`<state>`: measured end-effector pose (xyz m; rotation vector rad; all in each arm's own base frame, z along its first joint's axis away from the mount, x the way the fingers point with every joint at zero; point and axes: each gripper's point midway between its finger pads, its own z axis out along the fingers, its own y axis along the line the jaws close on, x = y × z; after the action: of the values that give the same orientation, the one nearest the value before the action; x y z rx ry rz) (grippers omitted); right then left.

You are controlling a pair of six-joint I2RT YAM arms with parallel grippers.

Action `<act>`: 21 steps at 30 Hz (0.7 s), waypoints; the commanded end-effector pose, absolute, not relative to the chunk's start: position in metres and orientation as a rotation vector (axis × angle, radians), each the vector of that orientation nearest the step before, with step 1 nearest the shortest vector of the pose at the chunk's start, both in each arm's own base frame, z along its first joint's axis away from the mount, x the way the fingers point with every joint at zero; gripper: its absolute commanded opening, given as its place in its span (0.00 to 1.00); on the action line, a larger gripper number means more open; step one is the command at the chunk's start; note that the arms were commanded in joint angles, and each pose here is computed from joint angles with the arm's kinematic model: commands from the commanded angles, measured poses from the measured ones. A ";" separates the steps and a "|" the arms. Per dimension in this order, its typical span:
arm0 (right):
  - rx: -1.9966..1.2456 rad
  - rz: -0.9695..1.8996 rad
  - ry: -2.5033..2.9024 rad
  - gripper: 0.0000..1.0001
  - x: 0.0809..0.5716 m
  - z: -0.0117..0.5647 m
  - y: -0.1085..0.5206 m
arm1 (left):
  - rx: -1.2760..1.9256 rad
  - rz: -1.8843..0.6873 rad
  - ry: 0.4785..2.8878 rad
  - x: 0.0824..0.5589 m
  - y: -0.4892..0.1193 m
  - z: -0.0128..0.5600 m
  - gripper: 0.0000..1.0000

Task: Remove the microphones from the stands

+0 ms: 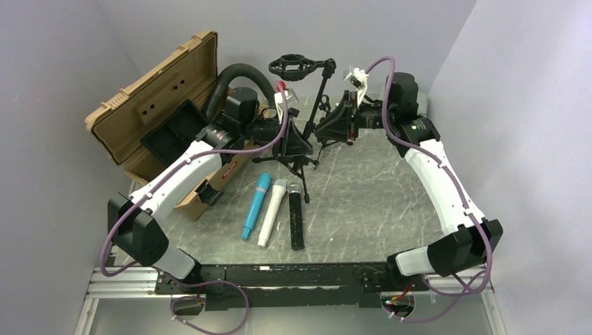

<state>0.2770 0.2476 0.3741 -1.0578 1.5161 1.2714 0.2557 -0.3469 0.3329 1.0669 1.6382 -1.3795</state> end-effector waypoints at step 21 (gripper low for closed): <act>-1.239 0.621 1.528 0.62 0.291 0.352 0.229 | 1.139 -1.568 1.361 0.241 -0.360 0.395 0.00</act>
<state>0.2965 0.2338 0.3449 -1.2321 1.5412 0.6522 0.2506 -0.3641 0.3420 1.0490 1.6042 -1.6190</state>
